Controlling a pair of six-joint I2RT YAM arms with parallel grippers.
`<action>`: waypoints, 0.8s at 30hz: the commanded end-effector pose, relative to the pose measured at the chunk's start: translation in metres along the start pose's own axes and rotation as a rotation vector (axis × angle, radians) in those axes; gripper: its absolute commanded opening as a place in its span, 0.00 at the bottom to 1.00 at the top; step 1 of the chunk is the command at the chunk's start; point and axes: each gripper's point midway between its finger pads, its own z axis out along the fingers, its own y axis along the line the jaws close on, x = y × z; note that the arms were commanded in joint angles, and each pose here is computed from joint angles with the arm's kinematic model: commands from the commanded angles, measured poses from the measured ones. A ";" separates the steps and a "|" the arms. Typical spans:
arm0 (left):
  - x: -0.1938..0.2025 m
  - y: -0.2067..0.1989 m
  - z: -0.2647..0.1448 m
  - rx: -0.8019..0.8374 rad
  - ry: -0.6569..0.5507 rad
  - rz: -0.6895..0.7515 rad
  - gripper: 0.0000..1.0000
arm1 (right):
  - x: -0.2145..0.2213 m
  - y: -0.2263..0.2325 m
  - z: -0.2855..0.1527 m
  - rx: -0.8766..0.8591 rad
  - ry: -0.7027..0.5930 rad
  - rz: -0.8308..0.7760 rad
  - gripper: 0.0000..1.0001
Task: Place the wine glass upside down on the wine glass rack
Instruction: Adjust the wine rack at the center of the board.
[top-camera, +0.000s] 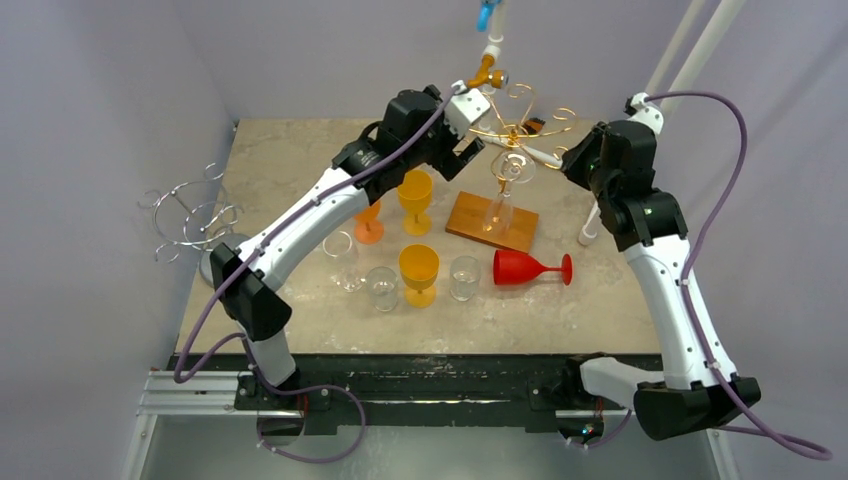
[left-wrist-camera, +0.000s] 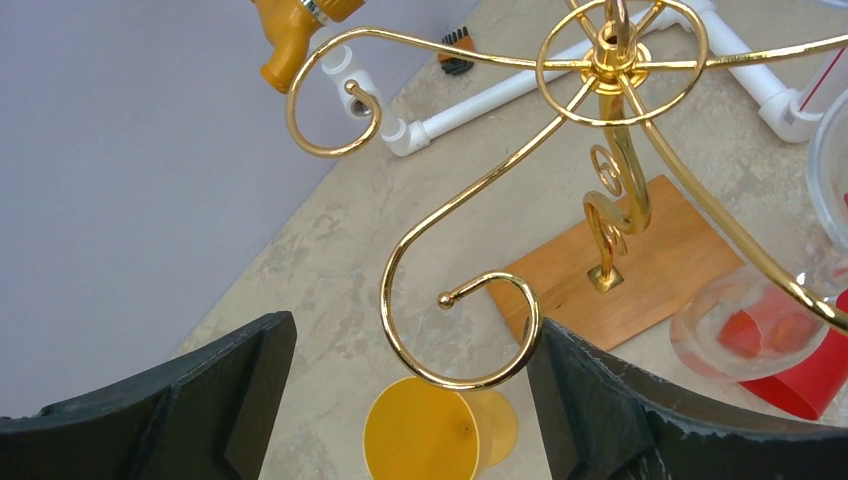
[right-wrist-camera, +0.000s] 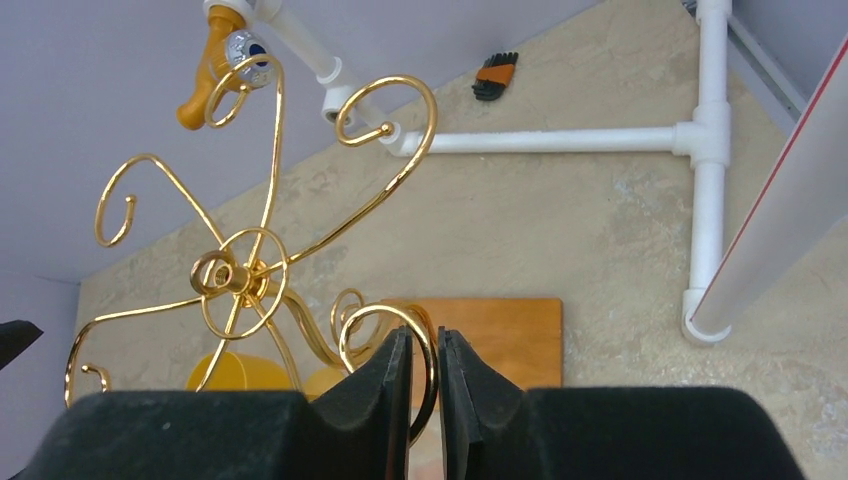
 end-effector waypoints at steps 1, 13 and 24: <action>-0.025 0.026 -0.002 -0.098 -0.052 -0.055 0.89 | -0.012 0.005 -0.013 -0.044 -0.062 0.025 0.19; -0.017 0.051 0.013 -0.138 -0.036 -0.065 0.80 | -0.001 0.013 -0.023 -0.116 -0.030 0.071 0.18; -0.017 0.064 0.016 -0.166 -0.042 -0.056 0.78 | 0.003 0.040 -0.031 -0.196 0.004 0.077 0.17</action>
